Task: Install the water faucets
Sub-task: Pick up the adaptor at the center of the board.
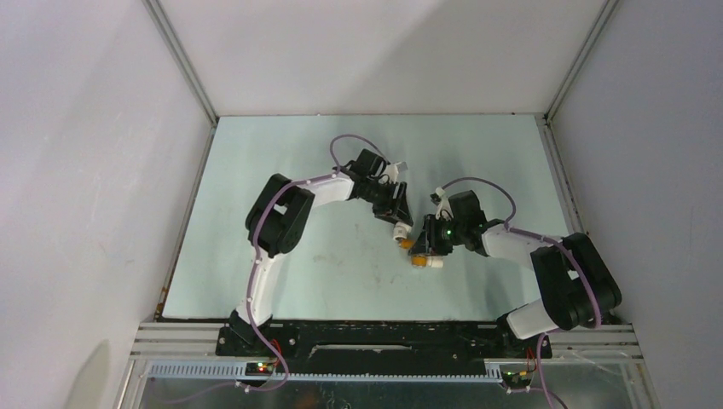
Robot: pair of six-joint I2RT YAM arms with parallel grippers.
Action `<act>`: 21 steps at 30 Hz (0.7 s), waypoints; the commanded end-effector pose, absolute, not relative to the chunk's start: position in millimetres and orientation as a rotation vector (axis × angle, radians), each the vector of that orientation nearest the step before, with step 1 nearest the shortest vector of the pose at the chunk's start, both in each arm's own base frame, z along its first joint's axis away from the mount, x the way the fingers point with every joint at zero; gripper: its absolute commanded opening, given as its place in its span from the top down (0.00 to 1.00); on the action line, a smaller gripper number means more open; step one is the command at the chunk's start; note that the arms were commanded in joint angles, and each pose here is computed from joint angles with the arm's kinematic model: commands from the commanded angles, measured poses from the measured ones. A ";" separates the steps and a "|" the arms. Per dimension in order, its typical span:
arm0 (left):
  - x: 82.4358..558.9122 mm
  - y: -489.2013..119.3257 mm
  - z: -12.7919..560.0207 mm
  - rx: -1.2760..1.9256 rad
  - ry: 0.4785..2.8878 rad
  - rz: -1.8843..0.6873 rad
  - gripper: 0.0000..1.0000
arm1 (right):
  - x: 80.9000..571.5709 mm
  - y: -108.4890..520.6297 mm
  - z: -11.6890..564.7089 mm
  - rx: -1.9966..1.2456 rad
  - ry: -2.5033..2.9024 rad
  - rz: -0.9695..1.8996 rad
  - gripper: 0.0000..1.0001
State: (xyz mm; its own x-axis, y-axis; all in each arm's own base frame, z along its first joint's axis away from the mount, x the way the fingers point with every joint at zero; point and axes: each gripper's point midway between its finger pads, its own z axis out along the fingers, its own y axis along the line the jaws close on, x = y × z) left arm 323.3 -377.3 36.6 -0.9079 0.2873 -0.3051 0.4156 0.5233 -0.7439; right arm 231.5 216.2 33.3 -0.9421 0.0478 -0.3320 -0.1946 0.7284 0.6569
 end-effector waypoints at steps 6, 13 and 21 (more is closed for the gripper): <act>283.6 -367.8 7.1 0.656 2.732 -1.326 0.45 | 250.4 211.2 36.4 -0.118 2.589 0.956 1.00; 282.5 -374.5 14.0 0.637 2.695 -1.383 0.61 | 248.8 208.8 37.1 -0.123 2.593 0.940 1.00; 288.9 -379.0 33.4 0.574 2.624 -1.403 1.00 | 243.4 207.3 48.1 -0.154 2.578 0.942 1.00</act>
